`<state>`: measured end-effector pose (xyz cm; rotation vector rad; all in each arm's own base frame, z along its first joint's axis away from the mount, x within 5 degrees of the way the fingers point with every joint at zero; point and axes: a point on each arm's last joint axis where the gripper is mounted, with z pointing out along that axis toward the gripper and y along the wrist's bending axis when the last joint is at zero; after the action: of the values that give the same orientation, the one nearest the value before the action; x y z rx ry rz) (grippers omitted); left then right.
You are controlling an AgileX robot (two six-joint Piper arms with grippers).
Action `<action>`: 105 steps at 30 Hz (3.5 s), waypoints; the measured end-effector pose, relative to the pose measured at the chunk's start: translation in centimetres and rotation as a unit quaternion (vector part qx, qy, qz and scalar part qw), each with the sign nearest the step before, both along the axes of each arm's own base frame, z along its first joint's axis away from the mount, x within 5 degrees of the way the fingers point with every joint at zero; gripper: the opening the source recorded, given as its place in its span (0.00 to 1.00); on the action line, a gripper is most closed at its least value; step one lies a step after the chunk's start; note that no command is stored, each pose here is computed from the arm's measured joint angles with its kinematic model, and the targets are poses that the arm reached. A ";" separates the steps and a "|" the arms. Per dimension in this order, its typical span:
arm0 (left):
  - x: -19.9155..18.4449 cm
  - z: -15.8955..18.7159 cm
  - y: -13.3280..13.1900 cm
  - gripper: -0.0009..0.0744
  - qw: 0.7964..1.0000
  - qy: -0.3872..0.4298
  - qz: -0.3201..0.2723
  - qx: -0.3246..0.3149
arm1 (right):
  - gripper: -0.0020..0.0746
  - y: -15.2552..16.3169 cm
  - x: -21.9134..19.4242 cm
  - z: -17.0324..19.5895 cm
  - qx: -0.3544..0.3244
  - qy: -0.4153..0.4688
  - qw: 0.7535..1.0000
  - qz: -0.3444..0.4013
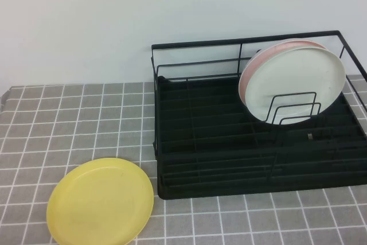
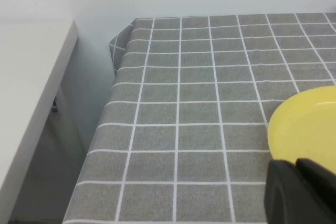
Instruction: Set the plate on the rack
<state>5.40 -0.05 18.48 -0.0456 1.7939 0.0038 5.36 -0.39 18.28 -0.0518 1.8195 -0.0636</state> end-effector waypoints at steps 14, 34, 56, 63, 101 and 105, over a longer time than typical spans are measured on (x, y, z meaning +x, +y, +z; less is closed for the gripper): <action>0.0 0.0 0.0 0.01 1.000 0.000 0.000 -0.001 | 0.02 0.0 0.0 0.0 0.000 0.001 1.000 0.000; 0.2 1.4 -0.9 0.01 0.944 -0.065 0.001 -0.323 | 0.02 0.8 0.3 2.8 0.316 -0.137 0.939 0.012; 0.2 2.1 -1.4 0.01 0.853 -0.074 -0.012 -0.516 | 0.02 0.4 -0.3 5.8 0.364 -0.266 0.892 0.035; -0.6 5.5 -2.3 0.01 0.896 -0.111 -0.090 -0.420 | 0.02 0.7 -2.3 12.4 0.188 -0.319 0.927 0.059; 8.5 10.5 -1.4 0.01 0.977 0.159 -0.089 -0.114 | 0.02 7.1 9.1 15.9 0.125 0.290 0.929 0.194; 10.8 9.7 -1.3 0.01 0.964 0.218 -0.092 -0.122 | 0.02 8.5 9.5 15.4 0.119 0.308 0.903 0.274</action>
<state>16.25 -1.39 28.22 -0.0581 2.2248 -0.3671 14.85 8.08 33.68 -0.4512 2.3608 0.6400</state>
